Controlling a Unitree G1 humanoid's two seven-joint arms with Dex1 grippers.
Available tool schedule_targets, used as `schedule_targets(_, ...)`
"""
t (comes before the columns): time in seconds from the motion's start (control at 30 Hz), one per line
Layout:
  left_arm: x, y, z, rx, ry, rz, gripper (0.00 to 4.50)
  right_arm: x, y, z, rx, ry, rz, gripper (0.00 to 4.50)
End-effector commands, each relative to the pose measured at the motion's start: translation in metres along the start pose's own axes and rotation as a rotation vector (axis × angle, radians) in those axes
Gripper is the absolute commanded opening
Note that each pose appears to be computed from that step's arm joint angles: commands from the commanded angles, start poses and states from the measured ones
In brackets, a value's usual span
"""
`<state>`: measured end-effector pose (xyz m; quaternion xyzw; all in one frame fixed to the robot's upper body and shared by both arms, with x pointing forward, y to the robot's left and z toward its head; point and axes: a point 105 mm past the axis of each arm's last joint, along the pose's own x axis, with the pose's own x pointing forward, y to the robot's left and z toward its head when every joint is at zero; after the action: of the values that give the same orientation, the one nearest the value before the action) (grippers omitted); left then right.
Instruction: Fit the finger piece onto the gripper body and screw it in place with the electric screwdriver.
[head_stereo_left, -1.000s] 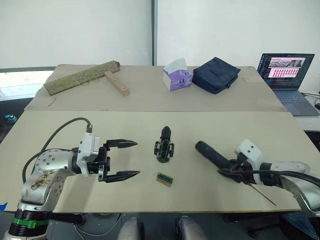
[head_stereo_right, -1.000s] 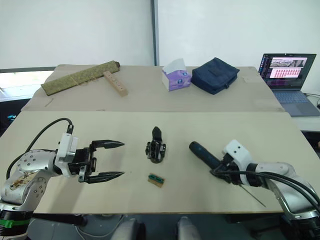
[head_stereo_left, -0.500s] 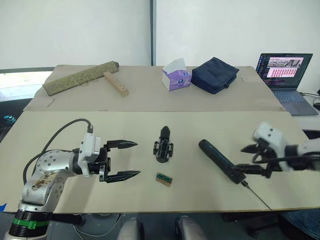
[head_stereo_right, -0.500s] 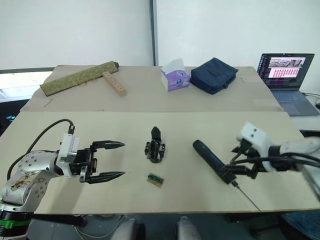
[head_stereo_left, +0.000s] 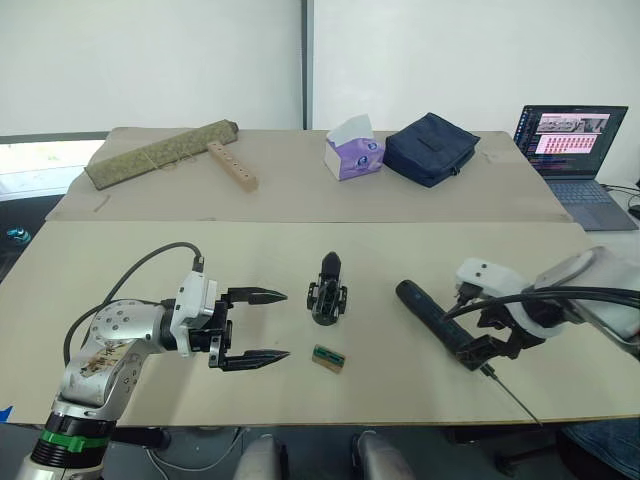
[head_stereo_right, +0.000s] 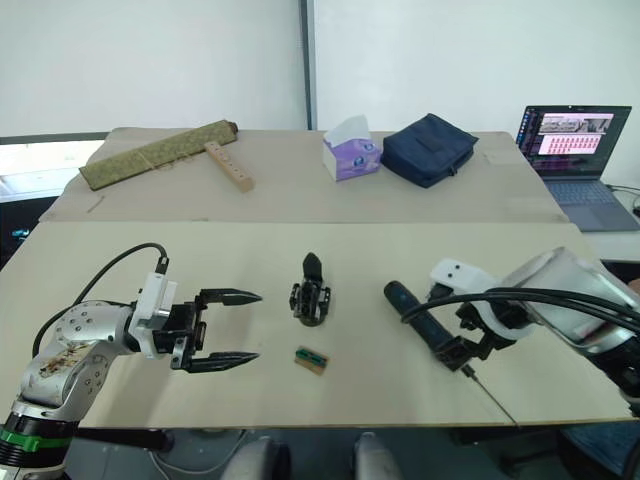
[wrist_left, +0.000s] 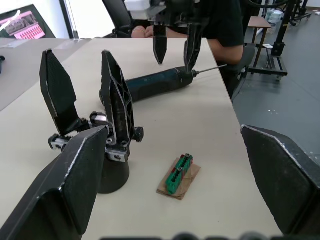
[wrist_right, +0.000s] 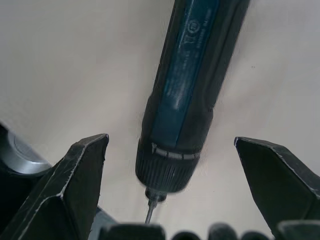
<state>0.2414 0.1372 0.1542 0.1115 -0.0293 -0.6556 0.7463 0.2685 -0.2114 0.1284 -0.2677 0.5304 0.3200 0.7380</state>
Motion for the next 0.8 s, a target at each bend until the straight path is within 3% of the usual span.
schedule_targets(0.03, 0.002, -0.002, 0.007, 0.037, -0.010, -0.007, 4.50, -0.003, -0.005, 0.008, -0.015, 0.006, -0.055, 4.47)
schedule_targets(0.2, 0.003, -0.003, 0.008, 0.036, -0.011, -0.008, 4.50, 0.011, -0.013, 0.003, -0.032, 0.057, -0.071, 4.47)
schedule_targets(0.5, 0.003, -0.008, 0.005, 0.017, 0.002, -0.027, 4.50, 0.028, -0.003, 0.004, -0.073, 0.125, -0.018, 4.47)
schedule_targets(0.53, 0.003, -0.008, 0.005, 0.017, 0.002, -0.028, 4.50, 0.029, -0.003, 0.003, -0.076, 0.133, -0.013, 3.96)
schedule_targets(0.73, 0.004, -0.009, 0.004, 0.012, 0.009, -0.047, 4.50, 0.030, -0.003, 0.004, -0.045, 0.156, 0.025, 1.96)
schedule_targets(0.8, 0.003, -0.008, 0.004, 0.010, 0.008, -0.044, 4.50, 0.029, -0.004, 0.000, -0.029, 0.169, 0.026, 1.93)
